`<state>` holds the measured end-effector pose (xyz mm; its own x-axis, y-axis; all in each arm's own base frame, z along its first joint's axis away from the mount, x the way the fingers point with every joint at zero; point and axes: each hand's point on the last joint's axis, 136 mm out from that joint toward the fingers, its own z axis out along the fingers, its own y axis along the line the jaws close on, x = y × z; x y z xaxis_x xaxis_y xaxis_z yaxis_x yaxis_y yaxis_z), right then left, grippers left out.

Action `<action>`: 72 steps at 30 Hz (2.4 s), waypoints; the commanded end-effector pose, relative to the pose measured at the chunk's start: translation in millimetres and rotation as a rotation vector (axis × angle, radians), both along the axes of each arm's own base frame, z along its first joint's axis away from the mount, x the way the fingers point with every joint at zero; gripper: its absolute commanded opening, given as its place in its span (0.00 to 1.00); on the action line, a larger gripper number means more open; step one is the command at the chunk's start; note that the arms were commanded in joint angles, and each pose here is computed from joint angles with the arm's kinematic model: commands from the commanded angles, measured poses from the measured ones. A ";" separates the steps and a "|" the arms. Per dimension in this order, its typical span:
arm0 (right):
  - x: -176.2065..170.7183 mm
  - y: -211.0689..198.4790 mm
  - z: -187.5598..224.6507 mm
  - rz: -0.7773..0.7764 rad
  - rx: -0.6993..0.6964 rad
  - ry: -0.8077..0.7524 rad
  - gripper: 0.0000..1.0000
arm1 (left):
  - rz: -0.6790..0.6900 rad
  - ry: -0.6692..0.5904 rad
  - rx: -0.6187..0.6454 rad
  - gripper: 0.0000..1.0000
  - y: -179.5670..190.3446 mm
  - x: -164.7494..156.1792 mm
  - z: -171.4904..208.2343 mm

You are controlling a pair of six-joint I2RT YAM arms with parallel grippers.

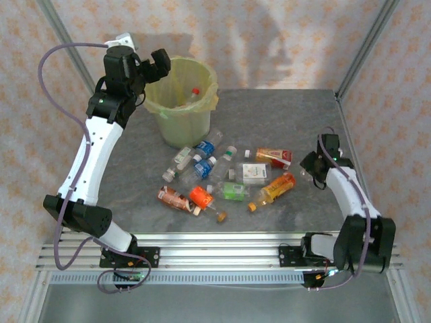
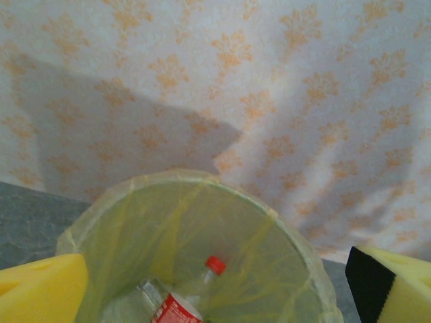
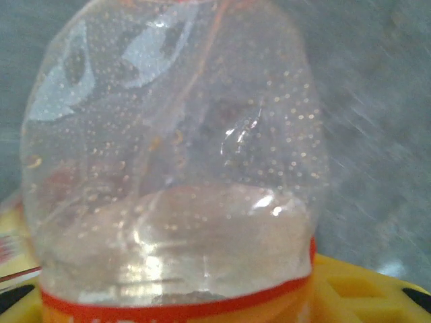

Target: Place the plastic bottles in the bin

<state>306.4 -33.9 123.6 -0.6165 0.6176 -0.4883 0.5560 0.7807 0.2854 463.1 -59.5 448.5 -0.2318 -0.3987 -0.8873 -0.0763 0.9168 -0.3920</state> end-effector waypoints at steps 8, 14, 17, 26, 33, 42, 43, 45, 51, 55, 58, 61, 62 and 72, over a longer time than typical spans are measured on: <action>39.9 109.5 129.7 0.468 0.022 -0.469 0.38 | -0.272 0.042 -0.256 1.00 -59.6 -5.5 3.6; 46.3 181.3 170.5 0.714 0.036 -0.647 0.39 | -0.467 0.097 -0.277 1.00 -121.3 -12.2 2.1; 51.4 212.5 181.9 0.805 0.044 -0.677 0.40 | -0.592 0.133 -0.266 1.00 -157.3 -18.6 -0.2; 60.3 286.8 200.7 1.004 0.089 -0.705 0.41 | -0.861 0.247 -0.238 0.96 -226.9 -33.9 -19.8; 62.7 310.0 208.8 1.052 0.125 -0.722 0.42 | -0.867 0.270 -0.210 0.83 -230.3 -34.3 -29.4; 65.5 318.2 216.6 1.062 0.149 -0.748 0.43 | -0.827 0.325 -0.178 0.74 -226.2 -29.7 -55.0; 66.2 318.6 216.8 1.062 0.149 -0.748 0.43 | -0.834 0.327 -0.184 0.74 -227.7 -30.4 -55.1; 67.3 321.3 217.5 1.068 0.154 -0.749 0.43 | -0.837 0.331 -0.187 0.73 -229.6 -30.8 -56.4; 68.4 329.7 218.5 1.086 0.166 -0.750 0.43 | -0.835 0.329 -0.200 0.55 -231.7 -29.2 -56.0; 67.8 329.9 216.9 1.086 0.169 -0.743 0.48 | -0.824 0.320 -0.190 0.38 -229.6 -27.5 -54.4; 67.5 328.1 215.2 1.080 0.164 -0.733 0.53 | -0.798 0.305 -0.168 0.25 -225.4 -24.9 -51.6; 67.4 324.0 214.0 1.060 0.152 -0.718 0.69 | -0.770 0.264 -0.148 0.17 -220.0 -20.2 -42.6; 67.1 321.7 214.3 1.052 0.148 -0.713 0.78 | -0.756 0.247 -0.138 0.16 -218.0 -17.3 -39.0; 50.2 290.7 226.7 0.936 0.120 -0.669 0.99 | -0.505 0.076 -0.107 0.09 -145.5 39.4 6.3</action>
